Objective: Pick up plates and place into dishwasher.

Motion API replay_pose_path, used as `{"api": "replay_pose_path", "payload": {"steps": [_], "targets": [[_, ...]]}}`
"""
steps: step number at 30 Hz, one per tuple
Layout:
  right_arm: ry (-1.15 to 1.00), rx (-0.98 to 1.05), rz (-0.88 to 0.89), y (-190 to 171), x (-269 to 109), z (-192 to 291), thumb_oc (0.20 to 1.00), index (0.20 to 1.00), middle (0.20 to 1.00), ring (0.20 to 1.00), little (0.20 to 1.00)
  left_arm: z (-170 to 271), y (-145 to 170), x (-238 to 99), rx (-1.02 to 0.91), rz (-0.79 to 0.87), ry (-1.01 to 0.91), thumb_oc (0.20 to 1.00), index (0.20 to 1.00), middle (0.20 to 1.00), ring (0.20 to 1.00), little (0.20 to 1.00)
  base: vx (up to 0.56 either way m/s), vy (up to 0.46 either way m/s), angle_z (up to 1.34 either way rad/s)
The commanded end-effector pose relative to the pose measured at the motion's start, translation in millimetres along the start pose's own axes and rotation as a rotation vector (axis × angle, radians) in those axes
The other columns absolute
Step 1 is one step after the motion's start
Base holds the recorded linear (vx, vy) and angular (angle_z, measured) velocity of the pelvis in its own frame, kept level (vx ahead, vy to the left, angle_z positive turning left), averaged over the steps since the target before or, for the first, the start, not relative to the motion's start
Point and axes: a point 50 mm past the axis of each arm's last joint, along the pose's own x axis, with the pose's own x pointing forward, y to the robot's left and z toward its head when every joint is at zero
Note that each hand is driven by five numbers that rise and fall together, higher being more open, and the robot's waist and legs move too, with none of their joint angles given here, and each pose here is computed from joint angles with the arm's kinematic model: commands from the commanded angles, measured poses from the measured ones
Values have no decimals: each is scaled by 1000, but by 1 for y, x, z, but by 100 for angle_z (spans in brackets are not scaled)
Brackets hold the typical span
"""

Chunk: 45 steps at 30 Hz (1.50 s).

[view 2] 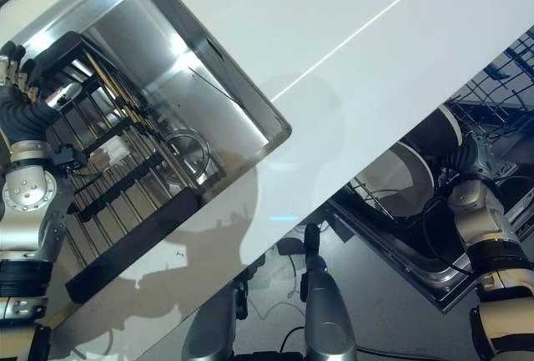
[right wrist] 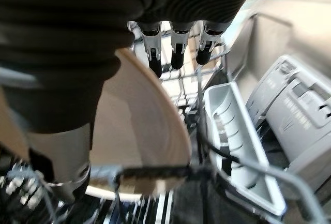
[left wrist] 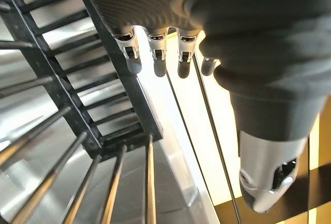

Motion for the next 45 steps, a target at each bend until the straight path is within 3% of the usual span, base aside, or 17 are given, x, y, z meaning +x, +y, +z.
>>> {"api": "replay_pose_path", "payload": {"steps": [1,18,30,45], "targets": [[-38,53,-144,-27,0,8,1000,1000,1000,1000,1000,8,2,0,-24,3,-64,1000,1000,1000,1000,1000,-14,33,-8],[-137,292,-394,-61,-24,23,1000,1000,1000,1000,1000,-21,6,-34,-55,41,40,1000,1000,1000,1000,1000,22,100,-8],[-153,427,-351,-49,-35,26,1000,1000,1000,1000,1000,-46,-2,-62,-111,70,142,1000,1000,1000,1000,1000,54,179,-14],[-169,429,-340,-48,-23,41,1000,1000,1000,1000,1000,-52,-13,-64,-168,87,181,1000,1000,1000,1000,1000,3,93,-9]]}}
